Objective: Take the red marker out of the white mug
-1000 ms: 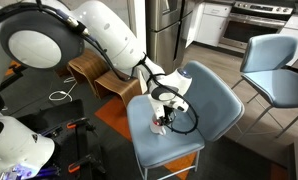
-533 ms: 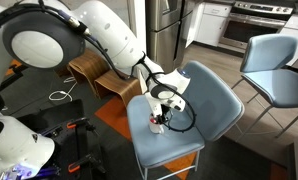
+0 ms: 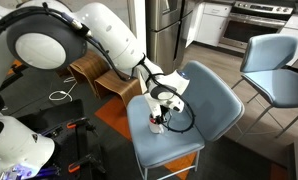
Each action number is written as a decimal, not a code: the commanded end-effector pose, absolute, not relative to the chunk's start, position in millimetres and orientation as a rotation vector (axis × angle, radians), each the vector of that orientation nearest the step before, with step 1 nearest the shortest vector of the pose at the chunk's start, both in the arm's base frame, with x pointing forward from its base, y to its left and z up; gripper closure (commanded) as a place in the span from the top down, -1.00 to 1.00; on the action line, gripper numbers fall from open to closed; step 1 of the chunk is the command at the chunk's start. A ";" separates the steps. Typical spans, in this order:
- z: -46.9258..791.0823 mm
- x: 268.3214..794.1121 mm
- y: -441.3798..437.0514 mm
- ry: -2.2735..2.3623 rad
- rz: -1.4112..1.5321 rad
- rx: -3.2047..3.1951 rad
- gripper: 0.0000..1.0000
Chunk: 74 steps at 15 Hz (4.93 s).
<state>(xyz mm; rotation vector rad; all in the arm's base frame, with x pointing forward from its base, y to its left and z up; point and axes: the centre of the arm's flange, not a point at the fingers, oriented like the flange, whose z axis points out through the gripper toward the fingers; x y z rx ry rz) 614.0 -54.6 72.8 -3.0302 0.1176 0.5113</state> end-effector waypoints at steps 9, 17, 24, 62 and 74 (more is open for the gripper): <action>79.2 620.8 -56.8 0.058 0.536 -3.042 -0.90; 117.7 621.7 -49.4 -0.075 0.556 -3.039 -0.90; 176.9 618.3 -48.5 -0.123 0.542 -3.075 -0.90; 80.4 624.8 41.0 -0.720 -0.143 -2.829 0.49; 177.7 626.2 41.5 -0.953 0.030 -3.011 1.00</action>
